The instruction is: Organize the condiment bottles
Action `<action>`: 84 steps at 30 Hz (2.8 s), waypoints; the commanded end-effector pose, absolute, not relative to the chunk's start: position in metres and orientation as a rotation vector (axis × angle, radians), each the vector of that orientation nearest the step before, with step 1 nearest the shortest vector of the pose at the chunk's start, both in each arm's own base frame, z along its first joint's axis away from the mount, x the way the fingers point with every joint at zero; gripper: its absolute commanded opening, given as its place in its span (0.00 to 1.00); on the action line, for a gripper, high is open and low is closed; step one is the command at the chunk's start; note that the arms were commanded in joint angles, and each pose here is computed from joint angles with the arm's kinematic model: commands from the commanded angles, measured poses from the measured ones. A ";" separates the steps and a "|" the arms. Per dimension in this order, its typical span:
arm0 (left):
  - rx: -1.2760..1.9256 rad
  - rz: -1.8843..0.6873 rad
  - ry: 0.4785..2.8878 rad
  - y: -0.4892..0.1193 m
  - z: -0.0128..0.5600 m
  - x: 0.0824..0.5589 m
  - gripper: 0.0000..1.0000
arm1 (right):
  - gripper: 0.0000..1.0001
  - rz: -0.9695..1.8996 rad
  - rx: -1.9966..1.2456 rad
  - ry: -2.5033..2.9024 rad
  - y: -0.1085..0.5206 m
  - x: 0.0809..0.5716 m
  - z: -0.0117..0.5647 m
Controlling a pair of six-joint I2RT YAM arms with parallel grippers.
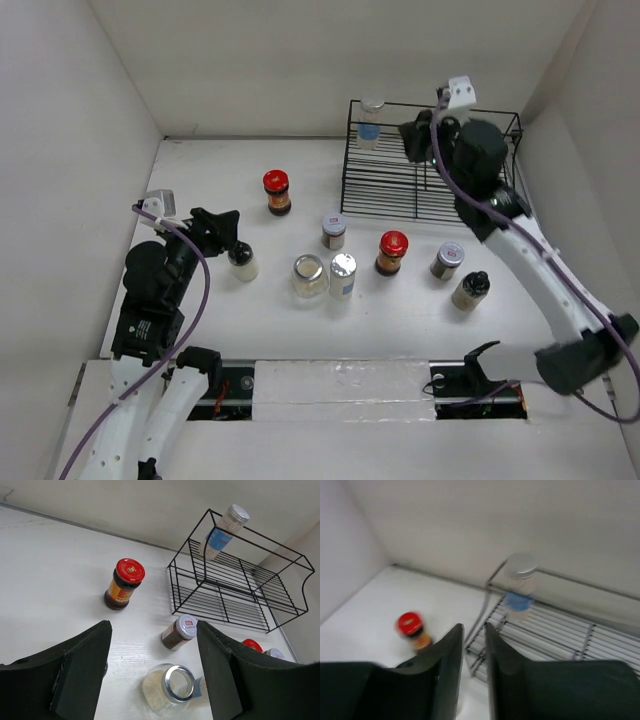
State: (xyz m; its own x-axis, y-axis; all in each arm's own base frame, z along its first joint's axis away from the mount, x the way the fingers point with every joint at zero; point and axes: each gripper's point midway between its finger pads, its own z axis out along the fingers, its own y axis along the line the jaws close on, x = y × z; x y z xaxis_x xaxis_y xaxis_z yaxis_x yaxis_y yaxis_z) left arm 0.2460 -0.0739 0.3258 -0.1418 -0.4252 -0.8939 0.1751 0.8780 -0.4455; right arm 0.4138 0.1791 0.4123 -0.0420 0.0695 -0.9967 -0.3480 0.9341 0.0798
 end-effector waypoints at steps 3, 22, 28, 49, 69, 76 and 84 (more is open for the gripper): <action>-0.199 -0.519 1.608 -0.072 0.331 0.249 0.65 | 0.64 0.535 -0.393 1.670 0.244 0.319 0.325; -0.191 -0.540 1.634 -0.077 0.326 0.252 0.69 | 1.00 0.477 -0.747 1.971 0.302 0.238 0.179; -0.190 -0.542 1.624 -0.077 0.329 0.250 0.70 | 0.79 0.460 -0.722 1.960 0.322 0.257 0.167; -0.164 -0.554 1.630 -0.081 0.328 0.249 0.70 | 0.40 0.350 -0.206 1.429 0.178 0.367 0.476; -0.157 -0.561 1.641 -0.082 0.326 0.248 0.71 | 0.36 0.212 -0.163 1.662 0.120 0.553 0.441; -0.165 -0.553 1.639 -0.081 0.326 0.249 0.71 | 0.36 0.216 -0.175 1.749 0.123 0.562 0.400; -0.160 -0.558 1.651 -0.083 0.323 0.250 0.71 | 0.39 0.209 -0.212 1.841 0.149 0.578 0.341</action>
